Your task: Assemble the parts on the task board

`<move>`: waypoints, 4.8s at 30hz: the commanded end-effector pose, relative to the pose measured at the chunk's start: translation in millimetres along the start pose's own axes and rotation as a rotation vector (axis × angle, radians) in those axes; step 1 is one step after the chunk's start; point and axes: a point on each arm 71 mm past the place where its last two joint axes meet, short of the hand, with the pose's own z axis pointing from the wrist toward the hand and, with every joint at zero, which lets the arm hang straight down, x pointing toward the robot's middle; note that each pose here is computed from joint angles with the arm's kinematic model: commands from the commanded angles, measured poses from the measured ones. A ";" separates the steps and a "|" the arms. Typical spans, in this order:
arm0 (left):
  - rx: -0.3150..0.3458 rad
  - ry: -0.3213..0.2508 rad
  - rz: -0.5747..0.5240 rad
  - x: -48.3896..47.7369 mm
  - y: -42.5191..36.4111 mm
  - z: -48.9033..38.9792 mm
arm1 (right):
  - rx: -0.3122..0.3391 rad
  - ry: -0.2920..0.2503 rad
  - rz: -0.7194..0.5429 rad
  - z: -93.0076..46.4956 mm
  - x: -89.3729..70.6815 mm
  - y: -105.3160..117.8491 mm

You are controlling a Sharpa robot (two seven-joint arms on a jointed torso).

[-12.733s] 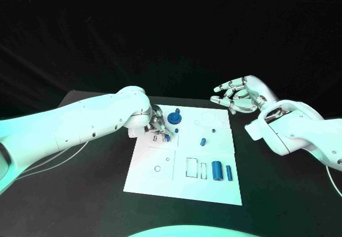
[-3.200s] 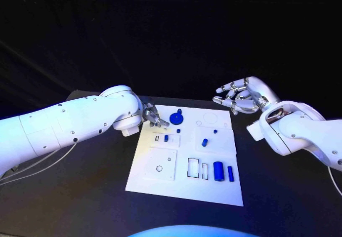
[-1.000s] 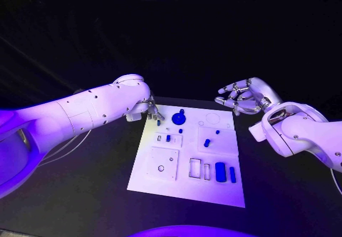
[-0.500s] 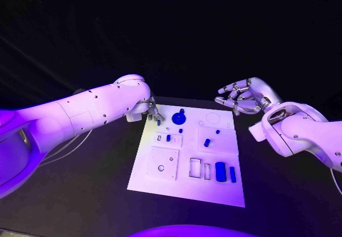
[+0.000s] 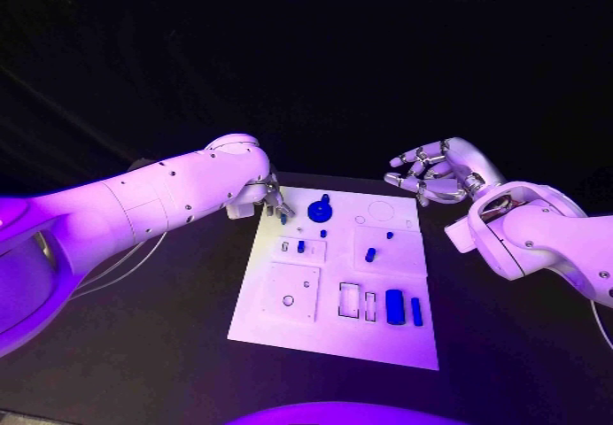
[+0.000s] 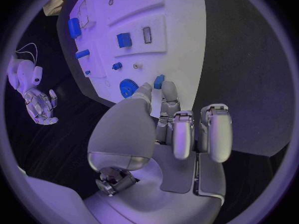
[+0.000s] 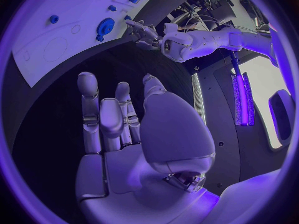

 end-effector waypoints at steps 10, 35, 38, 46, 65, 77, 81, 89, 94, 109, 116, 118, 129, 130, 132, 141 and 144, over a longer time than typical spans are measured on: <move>0.013 0.024 0.009 2.2 -2.2 0.5 | -0.010 0.014 -0.002 -0.2 1.7 1.1; 0.036 0.044 -0.056 4.8 1.2 -1.3 | -0.014 0.011 -0.003 -0.3 1.7 0.9; 0.043 0.057 -0.078 5.9 3.1 -3.0 | -0.015 0.010 -0.003 -0.4 1.5 0.8; 0.084 0.051 -0.166 9.9 11.5 -17.8 | -0.013 0.007 -0.003 -0.8 0.6 0.0; 0.170 -0.076 -0.108 22.4 19.4 -45.8 | -0.008 0.005 0.001 -2.2 -0.7 -1.5; 0.161 -0.060 -0.117 46.0 22.4 -44.1 | -0.007 0.004 0.001 -2.4 -1.0 -1.8; 0.154 -0.048 -0.116 51.0 23.5 -43.0 | -0.006 0.004 0.001 -2.5 -1.1 -2.0; 0.148 -0.034 -0.111 56.3 24.0 -42.0 | -0.006 0.005 0.001 -2.6 -1.0 -2.1; 0.144 -0.031 -0.096 58.0 24.3 -41.4 | -0.007 0.006 0.001 -2.6 -0.8 -2.2; 0.123 -0.018 -0.059 60.1 26.6 -40.6 | -0.005 0.006 0.000 -2.8 -1.0 -3.0; 0.117 -0.001 -0.040 61.5 27.3 -40.2 | -0.004 0.006 0.000 -2.9 -0.9 -3.2; 0.117 0.002 -0.037 61.7 27.4 -40.1 | -0.004 0.006 0.000 -2.9 -0.9 -3.2; 0.123 0.008 -0.032 62.8 25.3 -39.9 | -0.004 0.007 0.001 -3.1 -0.6 -3.5; 0.124 0.008 -0.031 63.0 25.1 -39.9 | -0.004 0.007 0.001 -3.1 -0.6 -3.5; 0.125 0.008 -0.031 63.2 24.7 -39.9 | -0.004 0.007 0.001 -3.2 -0.5 -3.6; 0.130 0.011 -0.032 64.2 22.6 -39.7 | -0.004 0.009 0.001 -3.4 0.0 -3.7; 0.132 0.014 -0.036 64.4 22.1 -39.4 | -0.004 0.009 0.001 -3.5 0.0 -3.8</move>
